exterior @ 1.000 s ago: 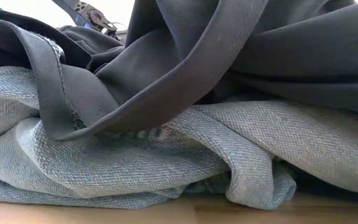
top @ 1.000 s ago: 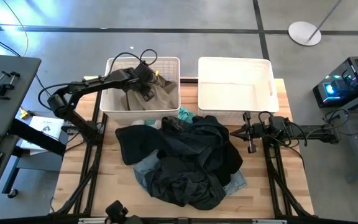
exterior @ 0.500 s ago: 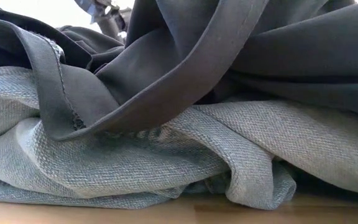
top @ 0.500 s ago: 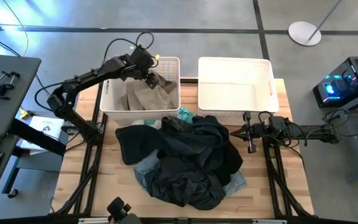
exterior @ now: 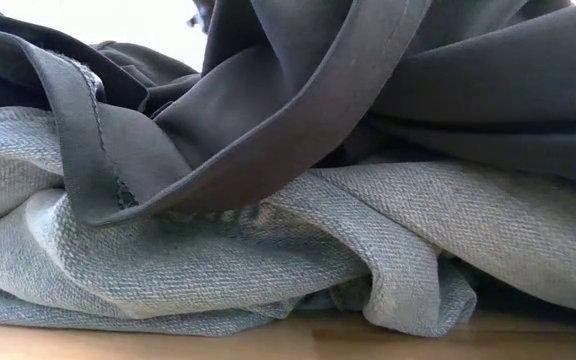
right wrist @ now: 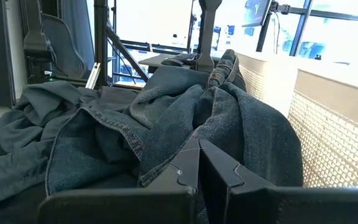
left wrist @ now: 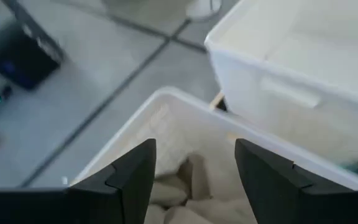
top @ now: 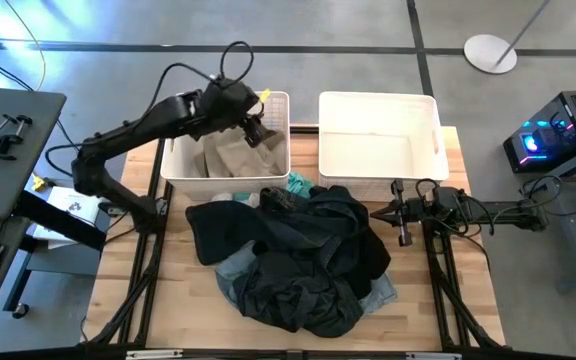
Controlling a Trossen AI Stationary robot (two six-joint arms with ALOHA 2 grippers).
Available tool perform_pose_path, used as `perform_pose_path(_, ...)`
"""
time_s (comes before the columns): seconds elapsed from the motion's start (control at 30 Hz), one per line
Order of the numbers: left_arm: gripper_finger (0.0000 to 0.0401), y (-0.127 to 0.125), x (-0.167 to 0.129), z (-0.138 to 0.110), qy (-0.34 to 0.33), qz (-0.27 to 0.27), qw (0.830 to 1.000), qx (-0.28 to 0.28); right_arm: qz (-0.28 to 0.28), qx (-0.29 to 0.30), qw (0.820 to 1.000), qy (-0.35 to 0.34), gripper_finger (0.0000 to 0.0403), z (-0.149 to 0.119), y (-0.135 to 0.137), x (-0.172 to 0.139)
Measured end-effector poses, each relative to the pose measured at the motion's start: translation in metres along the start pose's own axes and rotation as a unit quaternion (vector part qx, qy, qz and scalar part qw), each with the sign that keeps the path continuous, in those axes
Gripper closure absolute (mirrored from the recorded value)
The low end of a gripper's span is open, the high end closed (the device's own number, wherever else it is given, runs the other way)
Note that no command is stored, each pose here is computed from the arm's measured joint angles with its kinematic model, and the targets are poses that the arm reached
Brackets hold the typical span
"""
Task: Sort clothes
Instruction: Put the black shorts into the right white laundry bin
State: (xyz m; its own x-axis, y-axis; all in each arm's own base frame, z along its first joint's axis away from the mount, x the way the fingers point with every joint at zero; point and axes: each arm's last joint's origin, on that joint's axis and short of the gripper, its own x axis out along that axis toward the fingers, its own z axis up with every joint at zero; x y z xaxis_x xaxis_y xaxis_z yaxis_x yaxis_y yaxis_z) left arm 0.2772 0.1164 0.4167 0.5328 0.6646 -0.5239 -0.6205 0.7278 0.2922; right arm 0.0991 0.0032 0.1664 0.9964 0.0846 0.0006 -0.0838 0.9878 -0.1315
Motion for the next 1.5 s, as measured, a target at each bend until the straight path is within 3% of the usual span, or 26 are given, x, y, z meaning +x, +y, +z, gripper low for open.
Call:
perform_pose_path(0.23, 0.0218, -0.029, -0.059, 0.012, -0.084, -0.037, 0.995, 0.046, 0.000, 0.000, 1.000, 0.000, 0.0402, 0.000, 0.000, 0.000)
perform_pose_path(0.6, 0.0251, -0.101, -0.129, -0.006, -0.142, -0.186, 0.970, 0.067, 0.000, 0.000, 1.000, 0.000, 0.0402, 0.000, 0.000, 0.000)
perform_pose_path(0.8, 0.0274, -0.152, -0.150, -0.044, -0.155, -0.187, 0.966, 0.089, 0.000, 0.000, 1.000, 0.000, 0.0402, 0.000, 0.000, 0.000)
perform_pose_path(1.0, 0.0288, -0.195, -0.170, -0.092, -0.186, -0.212, 0.958, 0.052, 0.000, 0.000, 1.000, 0.000, 0.0402, 0.000, 0.000, 0.000)
perform_pose_path(1.17, 0.0293, -0.220, -0.168, -0.148, -0.215, -0.178, 0.960, -0.026, 0.000, 0.000, 1.000, 0.000, 0.0402, 0.000, 0.000, 0.000)
perform_pose_path(1.27, 0.0294, -0.224, -0.162, -0.175, -0.225, -0.194, 0.953, -0.052, 0.000, 0.000, 1.000, 0.000, 0.0402, 0.000, 0.000, 0.000)
perform_pose_path(1.5, 0.0294, -0.210, -0.149, -0.208, -0.246, -0.242, 0.934, -0.099, 0.000, 0.000, 1.000, 0.000, 0.0402, 0.000, 0.000, 0.000)
